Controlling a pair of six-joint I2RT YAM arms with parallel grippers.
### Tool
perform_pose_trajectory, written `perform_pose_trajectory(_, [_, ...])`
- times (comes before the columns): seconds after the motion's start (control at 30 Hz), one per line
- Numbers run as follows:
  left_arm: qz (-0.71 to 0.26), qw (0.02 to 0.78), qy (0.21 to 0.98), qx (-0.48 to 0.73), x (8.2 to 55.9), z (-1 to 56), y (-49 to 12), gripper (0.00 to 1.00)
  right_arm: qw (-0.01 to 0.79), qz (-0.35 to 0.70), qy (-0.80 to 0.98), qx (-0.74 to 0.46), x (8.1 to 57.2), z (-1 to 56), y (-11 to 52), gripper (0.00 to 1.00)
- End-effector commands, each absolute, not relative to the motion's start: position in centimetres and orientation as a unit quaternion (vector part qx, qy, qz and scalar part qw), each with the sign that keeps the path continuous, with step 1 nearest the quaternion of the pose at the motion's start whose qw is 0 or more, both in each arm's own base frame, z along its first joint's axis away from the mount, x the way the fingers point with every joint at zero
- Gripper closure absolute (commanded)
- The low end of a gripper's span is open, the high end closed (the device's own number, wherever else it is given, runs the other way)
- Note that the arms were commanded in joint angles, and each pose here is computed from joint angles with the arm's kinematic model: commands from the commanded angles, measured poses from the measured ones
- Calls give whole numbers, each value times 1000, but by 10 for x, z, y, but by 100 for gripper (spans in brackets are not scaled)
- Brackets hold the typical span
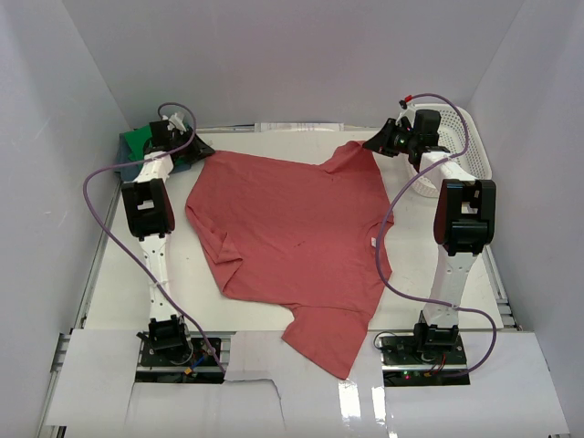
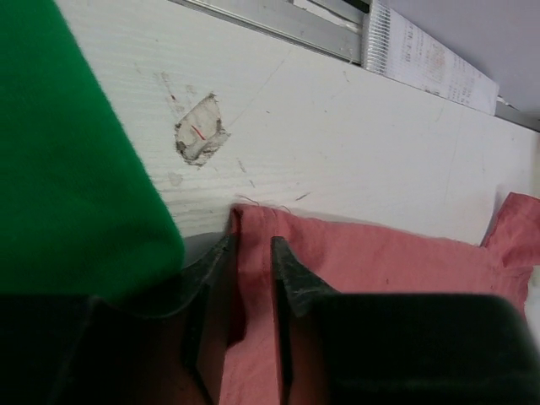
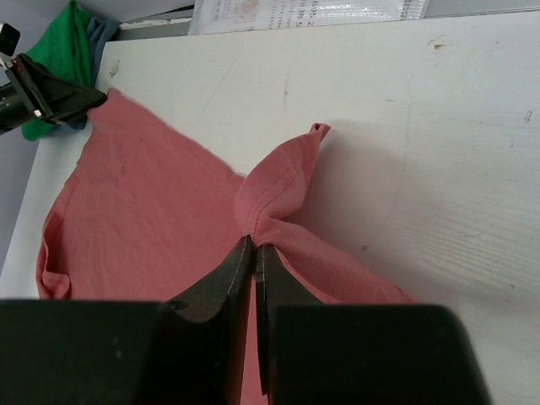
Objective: Fold and stack the t-shirts
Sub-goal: Grap the side of the flattened tshirt furthest away from the robot with both arms
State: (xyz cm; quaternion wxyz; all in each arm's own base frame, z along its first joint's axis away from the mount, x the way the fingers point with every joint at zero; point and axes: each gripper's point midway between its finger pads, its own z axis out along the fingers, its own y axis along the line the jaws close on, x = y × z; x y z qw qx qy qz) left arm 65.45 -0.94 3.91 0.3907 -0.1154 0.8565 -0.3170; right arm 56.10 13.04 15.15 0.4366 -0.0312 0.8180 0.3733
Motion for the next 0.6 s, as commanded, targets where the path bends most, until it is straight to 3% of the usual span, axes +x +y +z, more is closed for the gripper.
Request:
perform_pose_trajectory(0.0, [-321,407,846,-127,665,38,2,68,453,378,806,-51,564,168,132,92])
perform_pose_trajectory(0.03, [-323,408,844,-129,667,40,2,74,453,378,806,-51,565,168,132,92])
perform_pose_trajectory(0.1, [-329,408,842,-131,668,40,2,100,452,379,806,-52,565,169,132,92])
perform_pose_trajectory(0.57, [-348,424,830,-98,664,77,-7,100,461,384,797,-69,562,191,135,92])
